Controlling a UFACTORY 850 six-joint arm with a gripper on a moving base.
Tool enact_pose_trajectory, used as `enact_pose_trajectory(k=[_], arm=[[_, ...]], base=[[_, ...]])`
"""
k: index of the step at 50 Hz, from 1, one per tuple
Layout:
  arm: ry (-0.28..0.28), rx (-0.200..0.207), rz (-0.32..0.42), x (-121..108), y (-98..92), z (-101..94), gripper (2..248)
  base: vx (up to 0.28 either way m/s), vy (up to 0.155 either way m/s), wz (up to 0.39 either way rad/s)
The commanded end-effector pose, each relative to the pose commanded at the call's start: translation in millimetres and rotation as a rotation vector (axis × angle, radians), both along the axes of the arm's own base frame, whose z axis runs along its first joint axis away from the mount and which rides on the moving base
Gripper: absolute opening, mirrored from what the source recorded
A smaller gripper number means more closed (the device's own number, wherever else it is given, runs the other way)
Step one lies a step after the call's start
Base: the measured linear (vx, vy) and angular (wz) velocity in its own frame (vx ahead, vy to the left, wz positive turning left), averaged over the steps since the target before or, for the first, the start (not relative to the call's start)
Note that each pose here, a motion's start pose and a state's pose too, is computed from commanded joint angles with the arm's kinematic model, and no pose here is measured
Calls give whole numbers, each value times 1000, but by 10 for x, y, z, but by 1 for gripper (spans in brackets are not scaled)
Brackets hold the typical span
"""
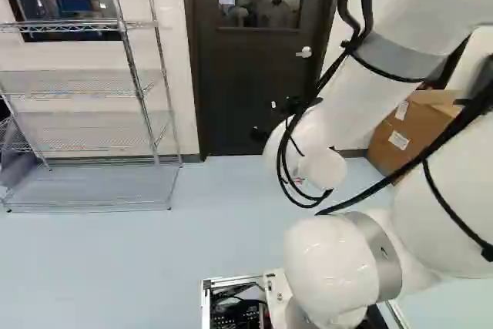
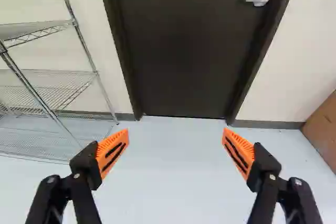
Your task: Open the door and move inside
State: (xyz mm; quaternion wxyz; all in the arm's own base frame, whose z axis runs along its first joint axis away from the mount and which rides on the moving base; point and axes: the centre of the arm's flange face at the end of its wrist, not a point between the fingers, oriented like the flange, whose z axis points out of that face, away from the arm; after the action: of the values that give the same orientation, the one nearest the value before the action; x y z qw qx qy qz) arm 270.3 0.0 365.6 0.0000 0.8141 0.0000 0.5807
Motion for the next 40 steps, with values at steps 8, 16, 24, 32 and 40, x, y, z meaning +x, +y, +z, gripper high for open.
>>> enact_pose_trajectory(k=[8,16,24,32,40], arm=[[0,0,0,0,0,0,247],[0,0,0,0,0,0,247],[0,0,0,0,0,0,247],[0,0,0,0,0,0,247],[0,0,0,0,0,0,247]], base=[[12,3,6],[44,3,-8],[109,-44,6],[187,-87,-9],[207,-94,-8]])
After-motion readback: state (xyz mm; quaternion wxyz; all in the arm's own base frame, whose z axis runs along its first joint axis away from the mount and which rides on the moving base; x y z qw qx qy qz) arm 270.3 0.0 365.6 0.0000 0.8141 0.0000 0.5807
